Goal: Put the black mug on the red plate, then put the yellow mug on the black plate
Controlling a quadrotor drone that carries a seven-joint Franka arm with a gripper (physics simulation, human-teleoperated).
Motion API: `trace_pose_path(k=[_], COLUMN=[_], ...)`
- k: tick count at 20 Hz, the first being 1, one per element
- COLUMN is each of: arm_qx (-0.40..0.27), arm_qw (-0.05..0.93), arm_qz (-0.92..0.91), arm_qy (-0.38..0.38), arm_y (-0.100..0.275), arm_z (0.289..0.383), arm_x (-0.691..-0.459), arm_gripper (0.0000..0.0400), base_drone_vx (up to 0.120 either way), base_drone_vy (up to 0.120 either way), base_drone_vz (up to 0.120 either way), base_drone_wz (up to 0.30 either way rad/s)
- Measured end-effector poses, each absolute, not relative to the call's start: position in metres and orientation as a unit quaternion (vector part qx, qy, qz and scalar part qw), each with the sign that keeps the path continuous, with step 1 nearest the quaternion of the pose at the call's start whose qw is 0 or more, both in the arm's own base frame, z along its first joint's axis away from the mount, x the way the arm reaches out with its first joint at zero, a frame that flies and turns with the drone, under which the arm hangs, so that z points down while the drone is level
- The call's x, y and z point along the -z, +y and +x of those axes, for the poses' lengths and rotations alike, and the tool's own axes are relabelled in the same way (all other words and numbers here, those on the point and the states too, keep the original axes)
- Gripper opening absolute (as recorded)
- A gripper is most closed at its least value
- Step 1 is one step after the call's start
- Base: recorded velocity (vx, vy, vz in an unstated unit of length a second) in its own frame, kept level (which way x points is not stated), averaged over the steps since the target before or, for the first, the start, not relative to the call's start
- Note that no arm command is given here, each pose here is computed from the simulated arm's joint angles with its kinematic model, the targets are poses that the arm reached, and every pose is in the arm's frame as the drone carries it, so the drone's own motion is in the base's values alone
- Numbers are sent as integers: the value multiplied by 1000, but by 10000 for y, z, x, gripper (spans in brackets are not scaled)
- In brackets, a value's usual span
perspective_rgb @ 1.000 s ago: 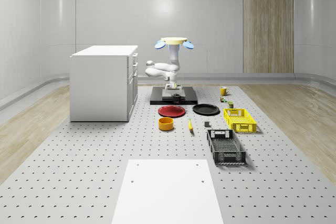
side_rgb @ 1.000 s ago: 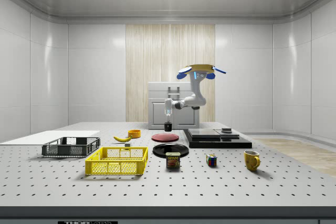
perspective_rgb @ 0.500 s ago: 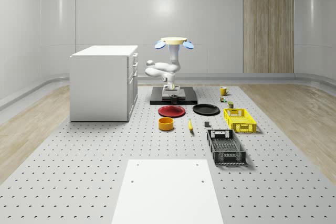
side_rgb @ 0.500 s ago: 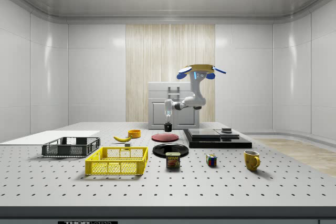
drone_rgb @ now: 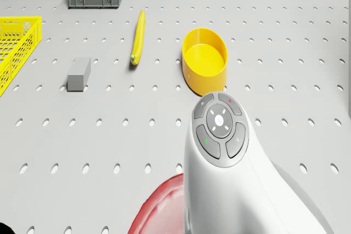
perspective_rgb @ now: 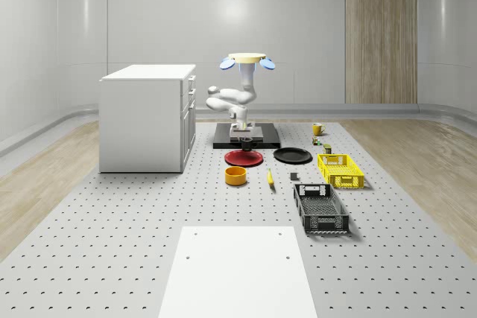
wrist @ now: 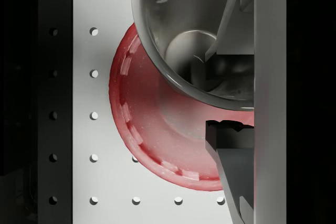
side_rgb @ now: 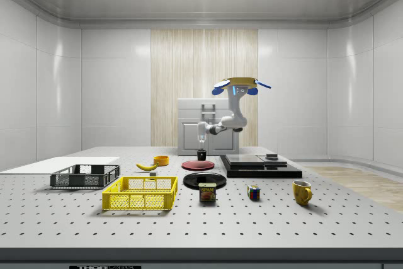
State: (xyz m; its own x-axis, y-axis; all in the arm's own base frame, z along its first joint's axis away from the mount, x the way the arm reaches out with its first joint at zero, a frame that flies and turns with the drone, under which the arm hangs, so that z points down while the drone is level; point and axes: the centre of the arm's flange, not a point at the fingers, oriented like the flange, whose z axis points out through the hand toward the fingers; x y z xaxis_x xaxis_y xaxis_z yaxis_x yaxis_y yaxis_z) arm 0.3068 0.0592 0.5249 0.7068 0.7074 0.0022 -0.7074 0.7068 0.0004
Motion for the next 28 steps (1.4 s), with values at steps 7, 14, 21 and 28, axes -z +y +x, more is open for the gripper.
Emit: trace_pose_path(k=[7,14,21,28], arm_qx=[-383,-383,-383,-383], arm_qw=[924,924,924,924], arm_qz=[1,1,1,1], arm_qy=[-1,-1,-1,-1], arm_y=[757,820,835,839], arm_z=[3068,3133,3266,3297], arm_x=[-5297,-5454,-5549,-5349], arm_gripper=[110,110,251,374], base_drone_vx=[0,0,0,0], base_drone_vy=[0,0,0,0], base_drone_vz=[0,0,0,17], base_drone_wz=[0,0,0,0])
